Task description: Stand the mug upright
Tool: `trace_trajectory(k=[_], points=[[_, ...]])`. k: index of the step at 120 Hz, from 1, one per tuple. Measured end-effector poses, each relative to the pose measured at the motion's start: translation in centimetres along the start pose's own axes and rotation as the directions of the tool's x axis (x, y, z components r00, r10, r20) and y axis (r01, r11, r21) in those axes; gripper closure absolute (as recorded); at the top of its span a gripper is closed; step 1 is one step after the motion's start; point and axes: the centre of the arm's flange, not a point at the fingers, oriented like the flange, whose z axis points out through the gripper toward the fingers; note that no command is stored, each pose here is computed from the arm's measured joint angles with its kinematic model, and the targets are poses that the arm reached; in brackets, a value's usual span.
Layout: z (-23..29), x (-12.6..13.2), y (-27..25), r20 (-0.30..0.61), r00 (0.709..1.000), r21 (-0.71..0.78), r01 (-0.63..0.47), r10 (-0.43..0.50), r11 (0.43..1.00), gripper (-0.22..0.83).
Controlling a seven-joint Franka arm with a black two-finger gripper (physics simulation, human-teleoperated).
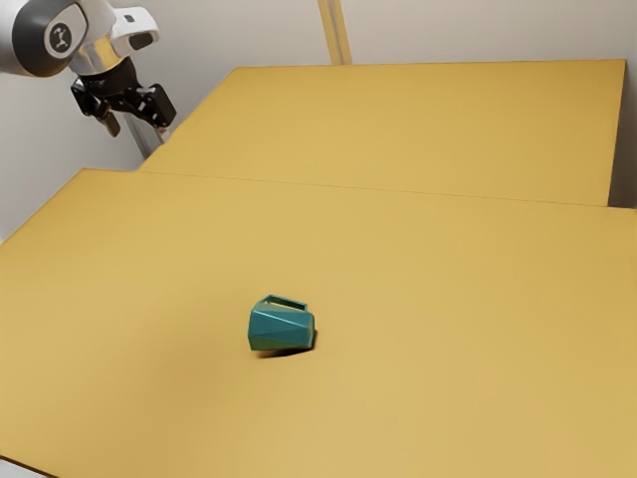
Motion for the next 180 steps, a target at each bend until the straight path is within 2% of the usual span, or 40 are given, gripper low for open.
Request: trace_trajectory(k=[48,57,76,100,125,155,180], points=[[0.7,-1.2,1.1,0.013,1.000,-0.033,-0.010,0.011,0.999,0.00],[1.9,-1.7,2.1,0.045,0.999,-0.096,-0.004,0.009,0.995,0.00],[7.6,-3.1,3.9,0.181,0.983,-0.231,0.068,-0.026,0.970,0.00],[15.9,-5.4,5.2,0.383,0.921,-0.325,0.208,-0.072,0.923,0.00],[23.6,-5.9,6.2,0.547,0.831,-0.358,0.346,-0.106,0.867,0.00],[29.7,-5.7,7.2,0.649,0.751,-0.379,0.458,-0.122,0.804,0.00],[33.1,-5.0,8.0,0.679,0.724,-0.405,0.505,-0.119,0.762,0.00]])
